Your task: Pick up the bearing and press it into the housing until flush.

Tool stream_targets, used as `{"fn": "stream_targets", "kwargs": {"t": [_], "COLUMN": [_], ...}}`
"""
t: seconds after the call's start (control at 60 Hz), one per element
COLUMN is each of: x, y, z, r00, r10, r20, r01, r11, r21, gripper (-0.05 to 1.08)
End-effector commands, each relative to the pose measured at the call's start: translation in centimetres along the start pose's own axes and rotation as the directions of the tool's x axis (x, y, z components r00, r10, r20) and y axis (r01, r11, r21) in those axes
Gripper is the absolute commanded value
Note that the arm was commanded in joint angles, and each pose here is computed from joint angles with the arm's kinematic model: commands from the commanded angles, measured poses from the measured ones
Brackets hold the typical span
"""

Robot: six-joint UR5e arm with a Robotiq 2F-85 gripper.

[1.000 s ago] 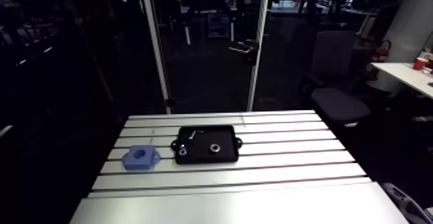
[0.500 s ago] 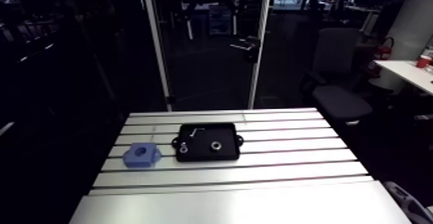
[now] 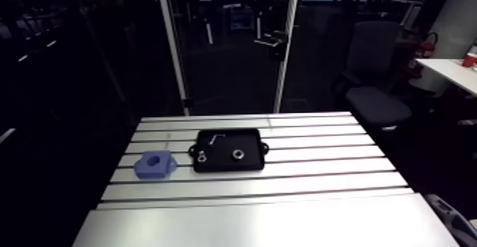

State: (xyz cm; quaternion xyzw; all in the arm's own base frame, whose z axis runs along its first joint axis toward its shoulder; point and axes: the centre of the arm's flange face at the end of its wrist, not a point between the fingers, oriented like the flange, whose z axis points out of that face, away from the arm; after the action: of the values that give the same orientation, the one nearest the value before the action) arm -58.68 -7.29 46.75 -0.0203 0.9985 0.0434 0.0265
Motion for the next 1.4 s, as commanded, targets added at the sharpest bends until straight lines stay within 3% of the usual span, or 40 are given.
{"fn": "stream_targets", "kwargs": {"t": [0.017, 0.167, 0.4, 0.517, 0.65, 1.067, 1.183, 1.4], "x": [0.9, 1.1, 1.2, 1.1, 0.7, 1.3, 1.5, 1.1], "y": [-0.2, -0.5, -0.6, -0.9, 0.0, -0.1, -0.1, -0.3], "z": [3.3, 6.0, 10.5, 12.7, 15.0, 18.7, 19.9, 22.2], "r00": [1.0, 1.0, 1.0, 1.0, 0.997, 0.998, 0.999, 0.998], "r10": [-0.003, 0.0, 0.005, 0.007, 0.025, 0.025, 0.022, 0.008], "r20": [0.01, -0.008, 0.001, 0.031, 0.068, 0.063, 0.041, 0.062], "r01": [0.003, 0.0, -0.005, -0.008, -0.029, -0.029, -0.024, -0.012], "r11": [1.0, 1.0, 1.0, 0.999, 0.998, 0.998, 0.998, 0.998], "r21": [0.002, 0.009, 0.016, 0.047, 0.06, 0.063, 0.06, 0.064], "gripper": [0.01, 0.01, 0.01, 0.0, 0.0, 0.0, 0.0, 0.0]}}
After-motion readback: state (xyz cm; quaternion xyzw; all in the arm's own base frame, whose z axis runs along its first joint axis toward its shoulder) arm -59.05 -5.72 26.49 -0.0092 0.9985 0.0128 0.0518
